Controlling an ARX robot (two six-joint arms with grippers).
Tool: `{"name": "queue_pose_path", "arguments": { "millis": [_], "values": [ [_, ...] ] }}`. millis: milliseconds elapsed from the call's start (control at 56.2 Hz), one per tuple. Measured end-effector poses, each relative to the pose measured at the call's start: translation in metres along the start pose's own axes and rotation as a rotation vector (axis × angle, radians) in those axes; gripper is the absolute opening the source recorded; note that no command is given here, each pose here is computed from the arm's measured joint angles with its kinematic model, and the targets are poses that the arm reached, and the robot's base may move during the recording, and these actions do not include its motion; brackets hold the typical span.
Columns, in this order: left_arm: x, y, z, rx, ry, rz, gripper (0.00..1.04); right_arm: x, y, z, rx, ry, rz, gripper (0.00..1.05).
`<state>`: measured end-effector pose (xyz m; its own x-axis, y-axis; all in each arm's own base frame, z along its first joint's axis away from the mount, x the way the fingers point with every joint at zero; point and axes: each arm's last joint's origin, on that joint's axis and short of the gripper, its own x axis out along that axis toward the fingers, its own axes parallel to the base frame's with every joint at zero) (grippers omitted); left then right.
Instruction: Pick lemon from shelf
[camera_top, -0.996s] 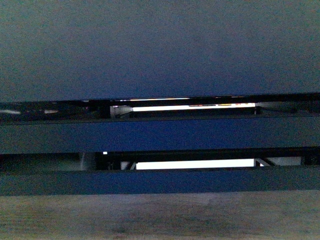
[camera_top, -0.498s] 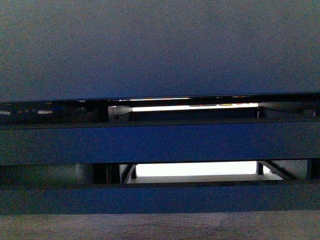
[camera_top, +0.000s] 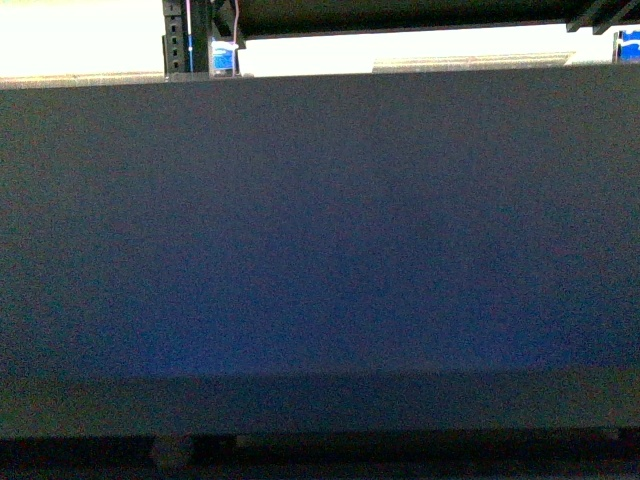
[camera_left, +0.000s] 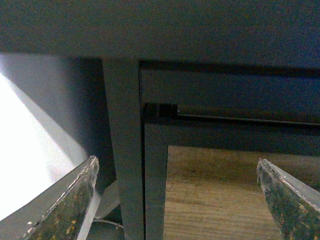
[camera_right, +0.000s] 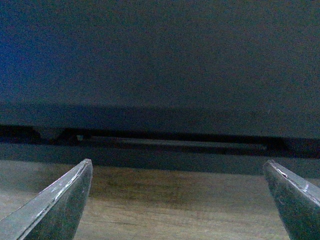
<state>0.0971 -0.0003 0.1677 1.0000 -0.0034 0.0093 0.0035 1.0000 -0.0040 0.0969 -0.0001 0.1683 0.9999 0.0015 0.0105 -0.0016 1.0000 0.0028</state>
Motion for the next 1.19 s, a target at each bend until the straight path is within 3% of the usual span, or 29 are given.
{"name": "queue_pose_path", "arguments": {
  "millis": [1192],
  "values": [
    [0.0,0.0,0.0,0.0,0.0,-0.001,0.97,0.0,0.0,0.0,0.0,0.0,-0.001,1.02]
  ]
}}
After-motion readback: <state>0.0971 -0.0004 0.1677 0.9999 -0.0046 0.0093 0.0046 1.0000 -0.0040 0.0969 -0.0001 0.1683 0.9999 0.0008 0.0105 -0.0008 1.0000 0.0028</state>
